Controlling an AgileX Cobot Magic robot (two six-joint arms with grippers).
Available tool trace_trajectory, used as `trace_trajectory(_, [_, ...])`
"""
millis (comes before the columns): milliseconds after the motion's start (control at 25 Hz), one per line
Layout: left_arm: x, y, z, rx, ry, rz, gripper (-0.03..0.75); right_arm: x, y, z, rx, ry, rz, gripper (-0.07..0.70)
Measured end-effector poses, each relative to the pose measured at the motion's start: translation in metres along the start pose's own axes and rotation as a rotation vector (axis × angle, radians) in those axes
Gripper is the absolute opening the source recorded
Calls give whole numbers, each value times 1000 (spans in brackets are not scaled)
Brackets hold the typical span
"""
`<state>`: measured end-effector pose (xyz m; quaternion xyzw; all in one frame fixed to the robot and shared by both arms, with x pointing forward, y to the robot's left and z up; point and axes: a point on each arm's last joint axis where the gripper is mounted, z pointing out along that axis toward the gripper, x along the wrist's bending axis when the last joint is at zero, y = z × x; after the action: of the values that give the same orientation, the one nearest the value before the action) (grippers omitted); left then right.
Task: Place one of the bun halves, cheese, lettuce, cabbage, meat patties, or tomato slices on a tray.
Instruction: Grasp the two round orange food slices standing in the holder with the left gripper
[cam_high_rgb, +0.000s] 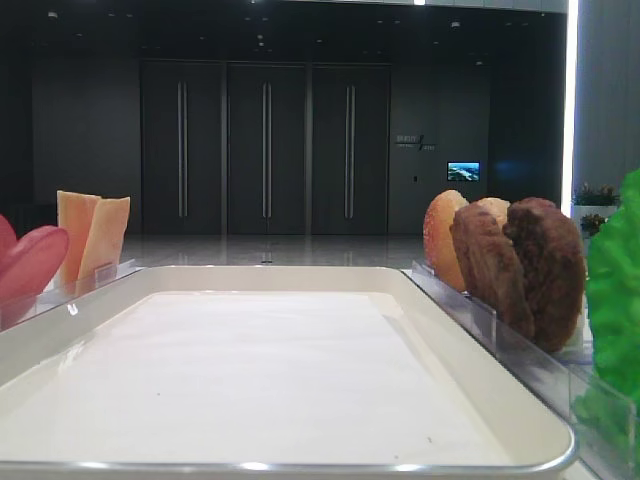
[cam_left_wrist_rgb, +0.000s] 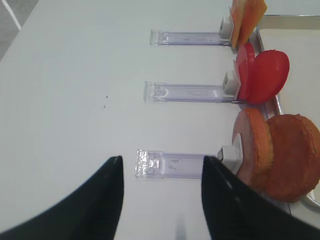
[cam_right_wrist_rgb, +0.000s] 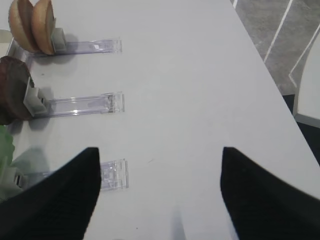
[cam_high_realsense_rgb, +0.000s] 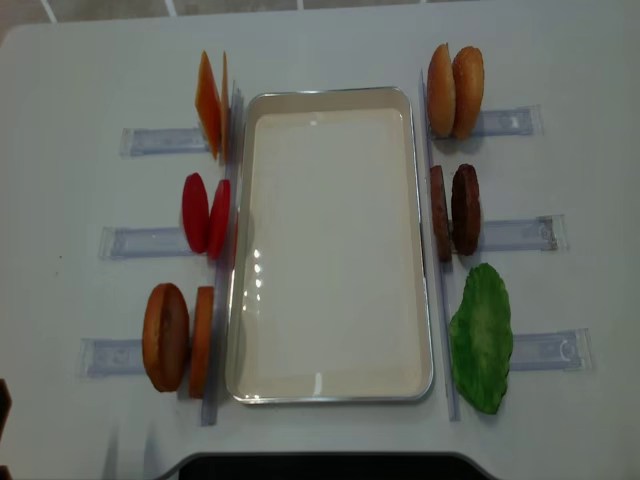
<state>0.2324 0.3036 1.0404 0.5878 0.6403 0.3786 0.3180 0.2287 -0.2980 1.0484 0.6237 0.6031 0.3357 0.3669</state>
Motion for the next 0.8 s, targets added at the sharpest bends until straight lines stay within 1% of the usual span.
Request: trace_trajectory(800, [0,0,0,0,0,0,389,0,0,0,0,0,0,482])
